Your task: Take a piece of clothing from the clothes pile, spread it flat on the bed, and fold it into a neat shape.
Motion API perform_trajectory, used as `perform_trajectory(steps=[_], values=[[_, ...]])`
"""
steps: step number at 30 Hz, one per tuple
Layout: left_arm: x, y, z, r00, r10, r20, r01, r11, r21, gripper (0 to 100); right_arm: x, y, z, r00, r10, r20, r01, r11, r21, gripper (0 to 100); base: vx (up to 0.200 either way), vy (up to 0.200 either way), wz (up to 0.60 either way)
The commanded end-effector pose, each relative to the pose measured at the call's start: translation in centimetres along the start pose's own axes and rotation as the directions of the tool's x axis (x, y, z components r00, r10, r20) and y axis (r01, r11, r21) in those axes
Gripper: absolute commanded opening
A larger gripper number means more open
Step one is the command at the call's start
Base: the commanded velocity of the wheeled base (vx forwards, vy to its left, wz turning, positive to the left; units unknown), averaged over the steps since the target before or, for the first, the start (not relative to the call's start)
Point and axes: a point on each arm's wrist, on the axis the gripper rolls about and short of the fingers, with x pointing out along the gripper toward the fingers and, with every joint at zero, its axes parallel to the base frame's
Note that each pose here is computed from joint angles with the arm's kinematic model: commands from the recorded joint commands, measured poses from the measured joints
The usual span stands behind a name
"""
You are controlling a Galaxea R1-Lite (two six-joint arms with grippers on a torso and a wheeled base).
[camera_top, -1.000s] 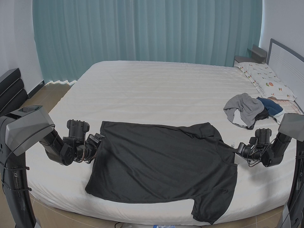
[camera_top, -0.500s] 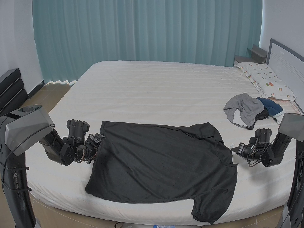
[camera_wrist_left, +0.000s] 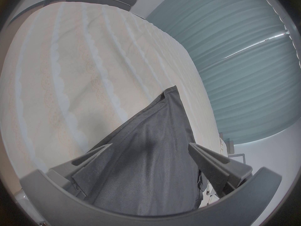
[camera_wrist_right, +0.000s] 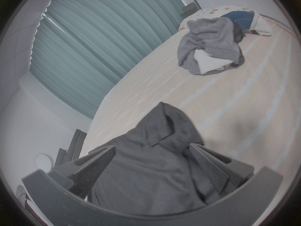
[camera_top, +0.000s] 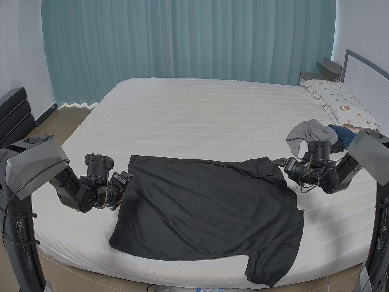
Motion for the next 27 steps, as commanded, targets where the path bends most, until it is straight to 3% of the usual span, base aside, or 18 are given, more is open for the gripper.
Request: perform_trajectory(steps=[1, 5, 18, 23, 27], values=[[0.0, 0.0, -0.1, 1.0, 0.003, -0.001, -0.003, 1.0, -0.001, 100, 5.3, 1.8, -3.1, 0.998, -0.063, -0.014, 0.064, 0.998, 0.004, 100, 0.0, 0.0, 0.0], [0.1, 0.1, -0.1, 1.0, 0.004, -0.001, -0.004, 1.0, 0.005, 100, 6.3, 2.9, -2.9, 0.997, -0.074, -0.022, 0.074, 0.997, 0.008, 100, 0.0, 0.0, 0.0], [0.0, 0.0, -0.1, 1.0, 0.003, -0.001, -0.003, 1.0, 0.003, 100, 9.6, 4.2, -5.7, 0.995, -0.069, -0.078, 0.071, 0.997, 0.016, 100, 0.0, 0.0, 0.0], [0.0, 0.1, -0.1, 1.0, 0.006, -0.002, -0.006, 1.0, 0.005, 100, 11.4, 3.3, -6.2, 0.992, -0.121, -0.026, 0.121, 0.993, 0.01, 100, 0.0, 0.0, 0.0], [0.0, 0.1, -0.1, 1.0, 0.006, -0.002, -0.006, 1.0, 0.008, 100, 12.2, 3.3, -5.9, 0.993, -0.114, 0.004, 0.114, 0.993, 0.016, 100, 0.0, 0.0, 0.0]])
